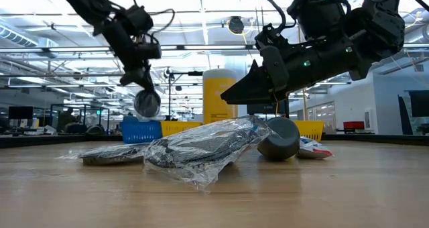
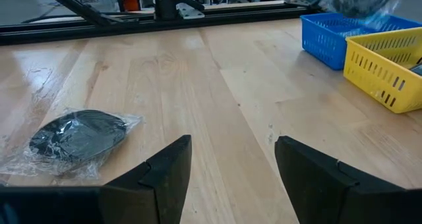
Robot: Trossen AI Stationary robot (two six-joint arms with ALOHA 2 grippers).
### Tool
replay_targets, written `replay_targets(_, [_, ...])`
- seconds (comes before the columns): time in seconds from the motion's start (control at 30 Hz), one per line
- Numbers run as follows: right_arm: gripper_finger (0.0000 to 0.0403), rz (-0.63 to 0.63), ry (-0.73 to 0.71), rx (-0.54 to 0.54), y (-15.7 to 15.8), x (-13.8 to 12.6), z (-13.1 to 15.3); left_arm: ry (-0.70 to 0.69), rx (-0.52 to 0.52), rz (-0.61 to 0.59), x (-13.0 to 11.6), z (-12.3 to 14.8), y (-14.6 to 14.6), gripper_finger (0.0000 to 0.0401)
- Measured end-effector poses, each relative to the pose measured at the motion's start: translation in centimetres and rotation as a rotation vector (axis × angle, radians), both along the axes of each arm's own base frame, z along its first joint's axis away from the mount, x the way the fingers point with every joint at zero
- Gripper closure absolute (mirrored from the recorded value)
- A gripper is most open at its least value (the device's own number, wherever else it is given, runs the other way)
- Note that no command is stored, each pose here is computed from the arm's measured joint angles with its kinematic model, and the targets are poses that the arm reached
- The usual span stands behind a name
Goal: Pick & Place Travel size toiletries
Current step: Put the black hairbrush into the left blue bin
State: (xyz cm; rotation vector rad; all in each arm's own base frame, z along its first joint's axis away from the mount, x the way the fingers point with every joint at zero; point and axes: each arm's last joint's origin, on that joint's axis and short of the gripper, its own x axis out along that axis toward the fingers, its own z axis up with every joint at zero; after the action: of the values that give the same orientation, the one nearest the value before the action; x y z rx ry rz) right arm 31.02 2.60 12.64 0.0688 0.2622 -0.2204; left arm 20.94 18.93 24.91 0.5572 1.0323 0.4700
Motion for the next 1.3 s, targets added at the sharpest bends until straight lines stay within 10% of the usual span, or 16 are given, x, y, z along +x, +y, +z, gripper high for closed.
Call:
replay_targets(0.37, [0.0193,0.000,0.001,0.000,0.0,0.0,0.0,0.137,-0.039,-0.046,0.6,-3.8,2.5,0.0392])
replay_targets(1.3, [0.0193,-0.003,0.010,0.010,0.0,0.0,-0.1,-0.097,-0.297,-0.051,-1.3,-4.7,4.5,0.0395])
